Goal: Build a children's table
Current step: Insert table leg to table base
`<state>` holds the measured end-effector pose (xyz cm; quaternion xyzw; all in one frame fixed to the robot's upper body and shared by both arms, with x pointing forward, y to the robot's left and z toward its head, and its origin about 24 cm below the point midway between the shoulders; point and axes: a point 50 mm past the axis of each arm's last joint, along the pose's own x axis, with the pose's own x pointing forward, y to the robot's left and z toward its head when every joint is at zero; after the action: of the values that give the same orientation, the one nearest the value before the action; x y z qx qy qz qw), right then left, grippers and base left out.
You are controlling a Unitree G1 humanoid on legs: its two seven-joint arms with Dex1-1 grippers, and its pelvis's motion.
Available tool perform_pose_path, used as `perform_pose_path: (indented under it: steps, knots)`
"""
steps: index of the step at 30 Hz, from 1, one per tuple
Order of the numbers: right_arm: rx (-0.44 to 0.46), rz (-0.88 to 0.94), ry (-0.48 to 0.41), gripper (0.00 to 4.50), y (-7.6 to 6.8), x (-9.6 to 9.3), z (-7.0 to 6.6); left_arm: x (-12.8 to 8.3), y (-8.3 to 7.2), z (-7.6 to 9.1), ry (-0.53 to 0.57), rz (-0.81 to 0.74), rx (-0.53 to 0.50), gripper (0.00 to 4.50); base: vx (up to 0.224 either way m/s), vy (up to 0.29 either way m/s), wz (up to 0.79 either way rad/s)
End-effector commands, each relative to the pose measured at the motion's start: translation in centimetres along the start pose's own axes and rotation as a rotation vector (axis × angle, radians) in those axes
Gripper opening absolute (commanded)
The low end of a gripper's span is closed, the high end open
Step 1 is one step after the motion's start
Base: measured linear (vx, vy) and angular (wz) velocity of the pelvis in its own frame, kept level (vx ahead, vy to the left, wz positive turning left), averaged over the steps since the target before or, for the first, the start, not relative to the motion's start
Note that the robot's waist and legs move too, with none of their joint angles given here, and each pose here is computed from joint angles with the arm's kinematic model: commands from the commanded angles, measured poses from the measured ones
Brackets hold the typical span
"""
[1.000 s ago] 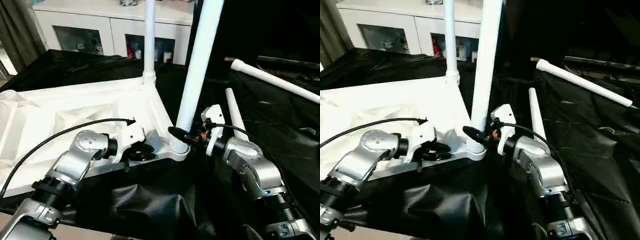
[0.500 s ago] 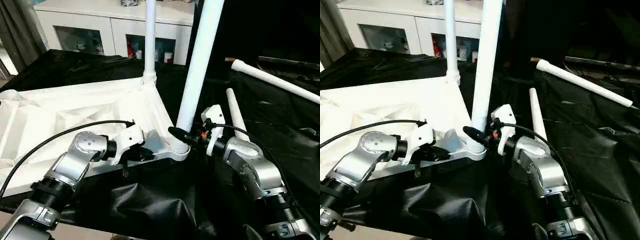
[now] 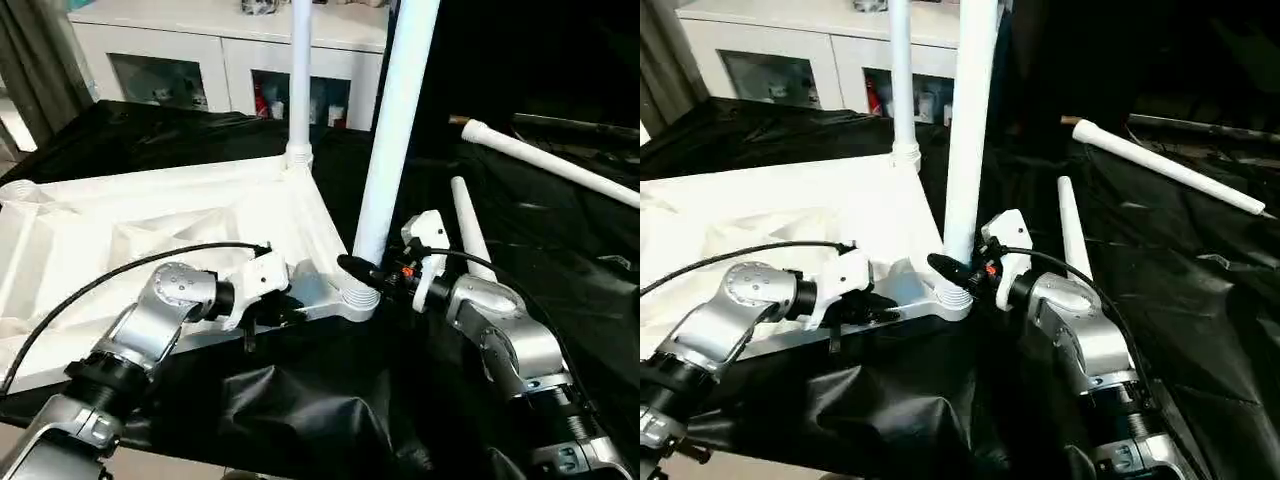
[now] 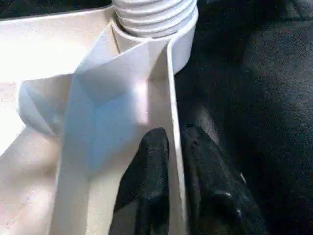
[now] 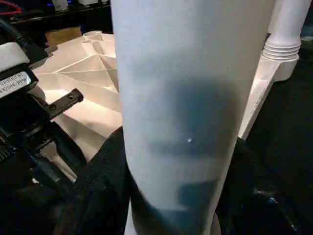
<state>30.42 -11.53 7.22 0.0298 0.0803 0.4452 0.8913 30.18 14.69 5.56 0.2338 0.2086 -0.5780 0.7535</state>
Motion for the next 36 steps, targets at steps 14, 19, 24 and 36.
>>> perform_pose_path:
  steps: [14,19,24,36]
  knots:
    - [0.010,0.000,0.018,1.88,0.0,0.2,-0.3,0.3,0.6,-0.1,-0.021,-0.006,-0.027,0.93,0.000,0.000,0.00]
    - [0.010,0.004,0.020,1.88,0.1,0.2,-0.4,0.3,0.5,-0.6,0.011,-0.017,-0.024,0.57,0.000,0.000,0.00]
    - [0.008,0.008,0.021,1.88,0.2,0.3,-0.4,0.1,0.5,-0.7,0.020,-0.023,-0.036,0.13,0.000,0.000,0.00]
    - [0.005,0.009,0.021,1.88,0.0,0.5,-0.3,-0.5,0.7,-0.9,0.034,-0.022,-0.043,0.00,0.000,0.000,0.00]
